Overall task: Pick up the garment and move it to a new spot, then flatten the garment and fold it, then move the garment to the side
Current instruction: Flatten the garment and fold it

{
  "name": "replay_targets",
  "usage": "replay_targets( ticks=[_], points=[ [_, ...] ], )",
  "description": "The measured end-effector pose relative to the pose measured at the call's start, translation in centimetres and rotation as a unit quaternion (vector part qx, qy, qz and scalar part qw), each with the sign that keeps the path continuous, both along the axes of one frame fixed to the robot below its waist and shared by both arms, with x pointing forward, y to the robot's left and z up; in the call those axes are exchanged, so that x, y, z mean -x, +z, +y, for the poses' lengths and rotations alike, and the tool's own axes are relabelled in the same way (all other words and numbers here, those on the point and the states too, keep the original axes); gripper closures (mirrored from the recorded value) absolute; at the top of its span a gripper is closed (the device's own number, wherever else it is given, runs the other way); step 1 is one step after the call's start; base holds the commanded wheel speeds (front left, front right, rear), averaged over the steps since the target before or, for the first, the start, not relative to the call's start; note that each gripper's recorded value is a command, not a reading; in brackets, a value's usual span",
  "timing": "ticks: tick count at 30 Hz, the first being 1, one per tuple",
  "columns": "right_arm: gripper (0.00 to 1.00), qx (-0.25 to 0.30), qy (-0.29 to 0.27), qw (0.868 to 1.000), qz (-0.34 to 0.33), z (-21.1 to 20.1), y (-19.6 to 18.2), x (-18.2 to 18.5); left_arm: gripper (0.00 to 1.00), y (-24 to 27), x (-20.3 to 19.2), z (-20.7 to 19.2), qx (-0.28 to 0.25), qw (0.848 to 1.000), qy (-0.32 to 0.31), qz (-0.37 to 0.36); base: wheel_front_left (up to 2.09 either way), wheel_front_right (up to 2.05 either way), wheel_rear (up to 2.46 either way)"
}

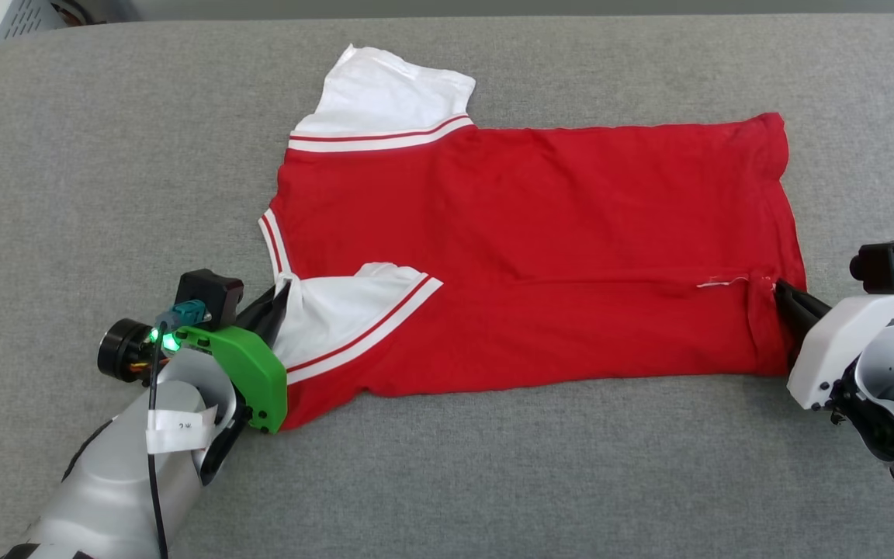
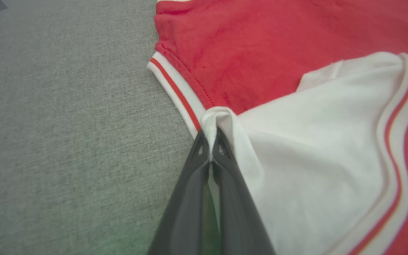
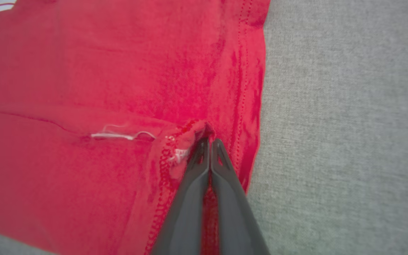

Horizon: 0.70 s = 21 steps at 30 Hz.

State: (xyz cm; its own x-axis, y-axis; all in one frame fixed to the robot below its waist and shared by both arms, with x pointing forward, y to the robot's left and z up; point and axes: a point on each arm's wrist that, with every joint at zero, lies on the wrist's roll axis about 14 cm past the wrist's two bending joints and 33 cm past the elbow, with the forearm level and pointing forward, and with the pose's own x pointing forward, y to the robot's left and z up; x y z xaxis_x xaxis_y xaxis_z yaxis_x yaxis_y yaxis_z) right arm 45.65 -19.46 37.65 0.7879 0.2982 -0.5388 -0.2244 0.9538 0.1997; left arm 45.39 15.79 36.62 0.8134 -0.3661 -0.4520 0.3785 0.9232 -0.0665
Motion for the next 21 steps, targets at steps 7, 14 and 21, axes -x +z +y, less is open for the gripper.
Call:
replay_targets(
  ticks=[7, 14, 21],
  points=[
    [0.0, -0.017, -0.01, 0.998, -0.064, -0.2, 2.7, -0.6, 0.0, 1.4, 0.3, 1.0, 0.002, 1.0, 0.016, -0.012, 0.0, 0.0, 0.0],
    [0.0, -0.019, -0.021, 0.992, -0.125, -2.3, 6.4, 0.7, 0.0, 5.8, 0.2, 3.5, -0.003, 0.998, 0.028, -0.061, 0.0, 0.0, 0.0],
    [0.0, -0.033, -0.021, 0.983, -0.18, -2.4, 10.6, 1.1, 0.0, 8.9, 0.6, 4.1, -0.004, 1.0, 0.023, -0.019, 0.0, 0.0, 0.0]
  ],
)
